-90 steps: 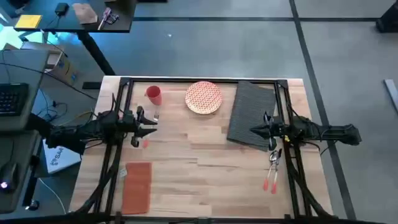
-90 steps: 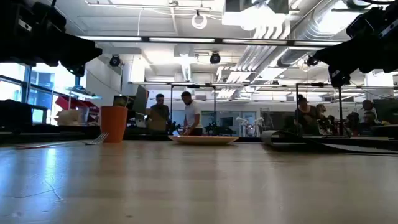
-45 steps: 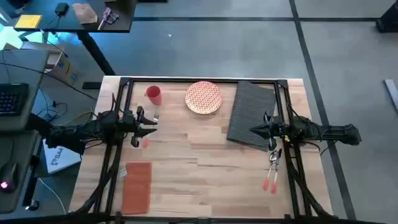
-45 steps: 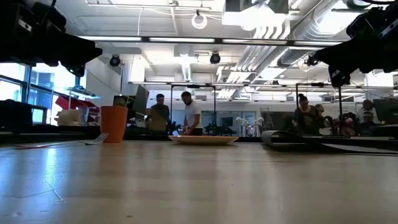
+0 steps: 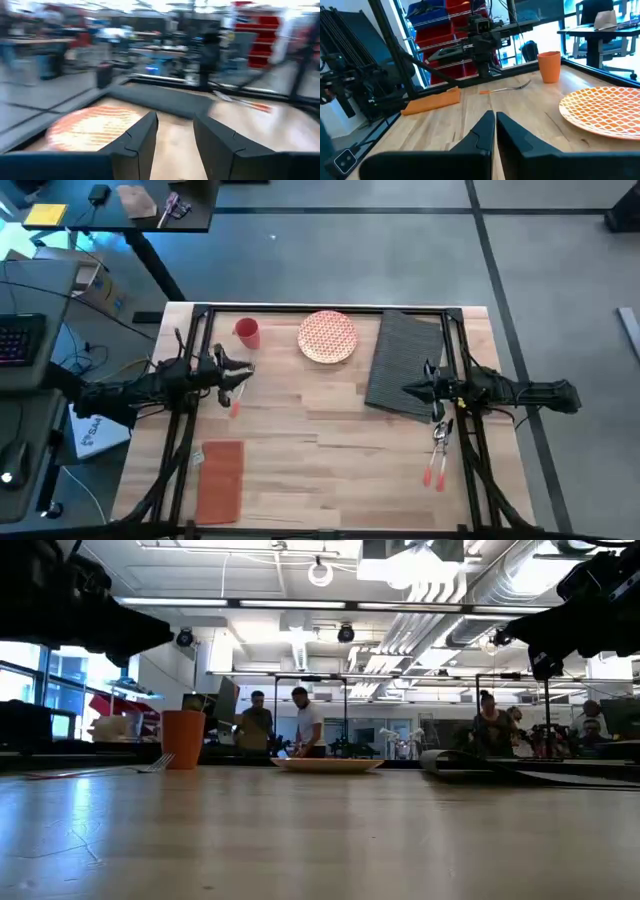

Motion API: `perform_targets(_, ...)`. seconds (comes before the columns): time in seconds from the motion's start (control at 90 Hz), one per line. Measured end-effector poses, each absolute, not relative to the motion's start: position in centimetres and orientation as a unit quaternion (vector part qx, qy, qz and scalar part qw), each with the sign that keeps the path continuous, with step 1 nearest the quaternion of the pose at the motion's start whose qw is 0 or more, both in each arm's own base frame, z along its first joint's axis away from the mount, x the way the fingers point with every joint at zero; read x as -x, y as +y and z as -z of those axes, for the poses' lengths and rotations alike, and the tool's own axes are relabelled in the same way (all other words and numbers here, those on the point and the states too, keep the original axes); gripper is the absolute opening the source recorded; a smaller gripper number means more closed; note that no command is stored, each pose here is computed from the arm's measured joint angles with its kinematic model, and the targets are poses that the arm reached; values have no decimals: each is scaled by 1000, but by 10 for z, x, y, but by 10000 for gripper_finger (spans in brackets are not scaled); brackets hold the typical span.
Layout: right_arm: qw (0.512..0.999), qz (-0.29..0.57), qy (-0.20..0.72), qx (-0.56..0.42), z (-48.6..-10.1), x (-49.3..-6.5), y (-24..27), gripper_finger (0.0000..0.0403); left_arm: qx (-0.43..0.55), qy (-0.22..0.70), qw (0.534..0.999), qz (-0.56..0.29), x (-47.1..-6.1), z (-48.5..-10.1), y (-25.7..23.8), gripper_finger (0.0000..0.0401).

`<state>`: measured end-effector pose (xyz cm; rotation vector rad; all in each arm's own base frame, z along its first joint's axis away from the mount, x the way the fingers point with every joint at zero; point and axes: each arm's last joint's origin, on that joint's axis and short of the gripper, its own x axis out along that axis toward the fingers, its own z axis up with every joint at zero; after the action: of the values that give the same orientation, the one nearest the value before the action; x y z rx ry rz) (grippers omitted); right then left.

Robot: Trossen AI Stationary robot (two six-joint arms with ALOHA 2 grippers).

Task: Set table place
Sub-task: Fold the orange table napkin

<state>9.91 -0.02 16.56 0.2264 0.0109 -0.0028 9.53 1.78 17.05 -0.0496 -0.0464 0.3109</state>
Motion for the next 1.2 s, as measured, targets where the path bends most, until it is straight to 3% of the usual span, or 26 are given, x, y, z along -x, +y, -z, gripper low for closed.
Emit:
perform_targets(0.422,994,2,5,-113,-166,-99,0,0,37,-43,983,-172,-95,-174,19,115)
perform_targets(0.533,994,1,5,-113,-166,-99,0,0,174,-134,964,-152,-93,-187,19,115)
perform_targets(0.656,994,1,5,-113,-166,-99,0,0,359,-272,888,-92,-85,-208,18,115)
perform_targets(0.756,994,2,6,-113,-166,-99,0,0,436,-359,823,-62,-77,-221,19,115)
perform_targets(0.844,994,1,5,-113,-166,-99,0,0,448,-382,805,-75,-75,-224,21,115)
perform_targets(0.944,994,1,5,-113,-166,-99,0,0,439,-287,848,-81,-82,-239,18,112)
perform_targets(1.067,994,1,5,-113,-166,-99,0,0,413,-56,901,-121,-100,-275,13,97)
perform_targets(1.2,994,1,6,-113,-166,-99,0,0,404,217,880,-122,-137,-299,5,88)
